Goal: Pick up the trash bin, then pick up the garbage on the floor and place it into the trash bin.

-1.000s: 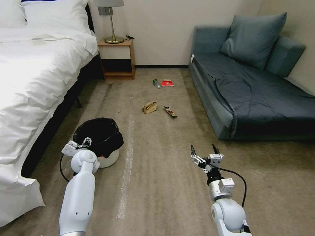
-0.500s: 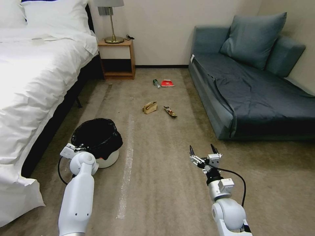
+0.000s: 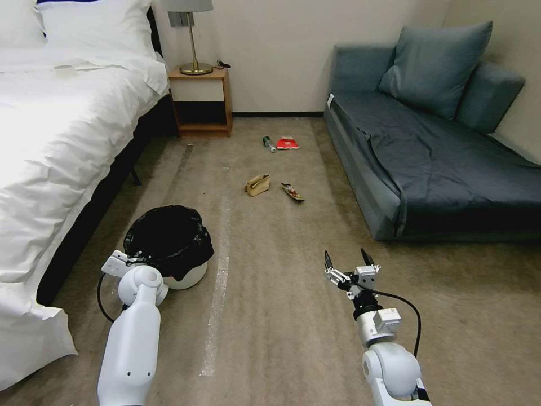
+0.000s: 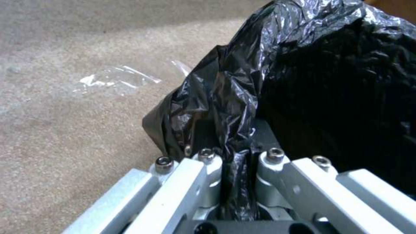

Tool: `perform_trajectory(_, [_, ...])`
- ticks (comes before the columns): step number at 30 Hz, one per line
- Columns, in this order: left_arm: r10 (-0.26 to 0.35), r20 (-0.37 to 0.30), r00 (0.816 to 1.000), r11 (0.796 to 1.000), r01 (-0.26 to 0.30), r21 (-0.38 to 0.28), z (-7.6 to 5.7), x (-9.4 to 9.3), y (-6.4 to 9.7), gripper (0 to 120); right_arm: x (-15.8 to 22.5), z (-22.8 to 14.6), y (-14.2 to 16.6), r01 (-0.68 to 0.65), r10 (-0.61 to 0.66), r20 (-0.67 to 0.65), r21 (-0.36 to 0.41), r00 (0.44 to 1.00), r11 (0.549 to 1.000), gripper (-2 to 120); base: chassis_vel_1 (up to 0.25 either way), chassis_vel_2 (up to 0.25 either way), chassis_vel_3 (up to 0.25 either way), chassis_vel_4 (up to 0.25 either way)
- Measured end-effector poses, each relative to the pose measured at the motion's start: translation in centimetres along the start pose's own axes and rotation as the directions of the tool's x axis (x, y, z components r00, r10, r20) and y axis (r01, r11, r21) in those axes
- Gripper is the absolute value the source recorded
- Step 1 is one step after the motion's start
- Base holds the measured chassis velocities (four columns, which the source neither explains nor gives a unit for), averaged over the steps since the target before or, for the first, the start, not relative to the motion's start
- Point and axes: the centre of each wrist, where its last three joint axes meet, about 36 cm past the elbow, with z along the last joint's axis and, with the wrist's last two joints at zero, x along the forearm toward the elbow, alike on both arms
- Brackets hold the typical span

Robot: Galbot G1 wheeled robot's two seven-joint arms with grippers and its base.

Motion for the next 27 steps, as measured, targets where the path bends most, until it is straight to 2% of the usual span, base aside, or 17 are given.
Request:
perform_trajectory(3, [0.036,0.011,0.999,0.999,-0.036,-0.013,-0.2,0.7,0.0,4,0.0,0.1,0.0,-0.001,0.001,0.000,0.000,1.000,1.000,100,0.000,0.000,0.000,0.000])
perform_trajectory(5, [0.089,0.027,0.996,0.995,-0.088,-0.040,-0.5,1.8,0.1,4,0.0,0.2,0.1,-0.002,0.002,0.002,0.001,1.000,1.000,100,0.000,0.000,0.000,0.000])
perform_trajectory(6, [0.089,0.027,0.996,0.995,-0.088,-0.040,-0.5,1.8,0.1,4,0.0,0.2,0.1,-0.002,0.002,0.002,0.001,1.000,1.000,100,0.000,0.000,0.000,0.000])
perform_trajectory(7, [0.125,0.035,0.992,0.990,-0.123,-0.065,-0.7,2.5,0.2,4,0.0,0.3,0.2,-0.001,0.001,0.004,0.000,1.000,1.000,100,0.000,0.000,0.000,0.000])
perform_trajectory(8, [0.125,0.035,0.992,0.990,-0.123,-0.065,-0.7,2.5,0.2,4,0.0,0.3,0.2,-0.001,0.001,0.004,0.000,1.000,1.000,100,0.000,0.000,0.000,0.000])
perform_trajectory(10, [0.183,0.045,0.982,0.977,-0.177,-0.117,-1.2,3.8,0.6,4,0.0,0.4,0.3,0.009,-0.009,0.010,-0.001,1.000,1.000,100,0.000,0.000,0.000,0.000])
perform_trajectory(11, [0.183,0.045,0.982,0.977,-0.177,-0.117,-1.2,3.8,0.6,4,0.0,0.4,0.3,0.009,-0.009,0.010,-0.001,1.000,1.000,100,0.000,0.000,0.000,0.000])
perform_trajectory(14, [0.297,0.031,0.954,0.931,-0.282,-0.232,-2.5,6.8,1.2,4,-0.4,0.4,0.6,0.009,-0.009,0.037,-0.004,0.999,1.000,100,0.000,0.000,0.000,0.000])
perform_trajectory(15, [0.297,0.031,0.954,0.931,-0.282,-0.232,-2.5,6.8,1.2,4,-0.4,0.4,0.6,0.009,-0.009,0.037,-0.004,0.999,1.000,100,0.000,0.000,0.000,0.000])
perform_trajectory(17, [0.358,0.028,0.933,0.891,-0.333,-0.307,-3.7,8.8,1.4,4,-0.6,0.2,0.6,0.024,-0.026,0.060,0.023,0.998,0.999,100,0.000,0.000,0.000,0.000])
perform_trajectory(18, [0.358,0.028,0.933,0.891,-0.333,-0.307,-3.7,8.8,1.4,4,-0.6,0.2,0.6,0.024,-0.026,0.060,0.023,0.998,0.999,100,0.000,0.000,0.000,0.000])
perform_trajectory(20, [0.382,0.022,0.924,0.868,-0.351,-0.351,-4.5,9.9,1.3,4,-0.7,0.2,0.5,0.034,-0.037,0.068,0.040,0.997,0.999,100,0.000,0.000,0.000,0.000])
perform_trajectory(21, [0.382,0.022,0.924,0.868,-0.351,-0.351,-4.5,9.9,1.3,4,-0.7,0.2,0.5,0.034,-0.037,0.068,0.040,0.997,0.999,100,0.000,0.000,0.000,0.000])
perform_trajectory(23, [0.383,0.015,0.924,0.850,-0.346,-0.397,-5.2,11.0,1.3,4,-0.8,0.2,0.4,0.038,-0.046,0.093,0.084,0.995,0.996,100,0.000,0.000,0.000,0.000])
perform_trajectory(24, [0.383,0.015,0.924,0.850,-0.346,-0.397,-5.2,11.0,1.3,4,-0.8,0.2,0.4,0.038,-0.046,0.093,0.084,0.995,0.996,100,0.000,0.000,0.000,0.000])
perform_trajectory(26, [0.383,0.023,0.923,0.827,-0.332,-0.454,-5.7,11.7,1.6,4,-0.8,0.3,0.0,0.038,-0.054,0.114,0.134,0.992,0.990,100,0.000,0.000,0.000,0.000])
perform_trajectory(27, [0.383,0.023,0.923,0.827,-0.332,-0.454,-5.7,11.7,1.6,4,-0.8,0.3,0.0,0.038,-0.054,0.114,0.134,0.992,0.990,100,0.000,0.000,0.000,0.000])
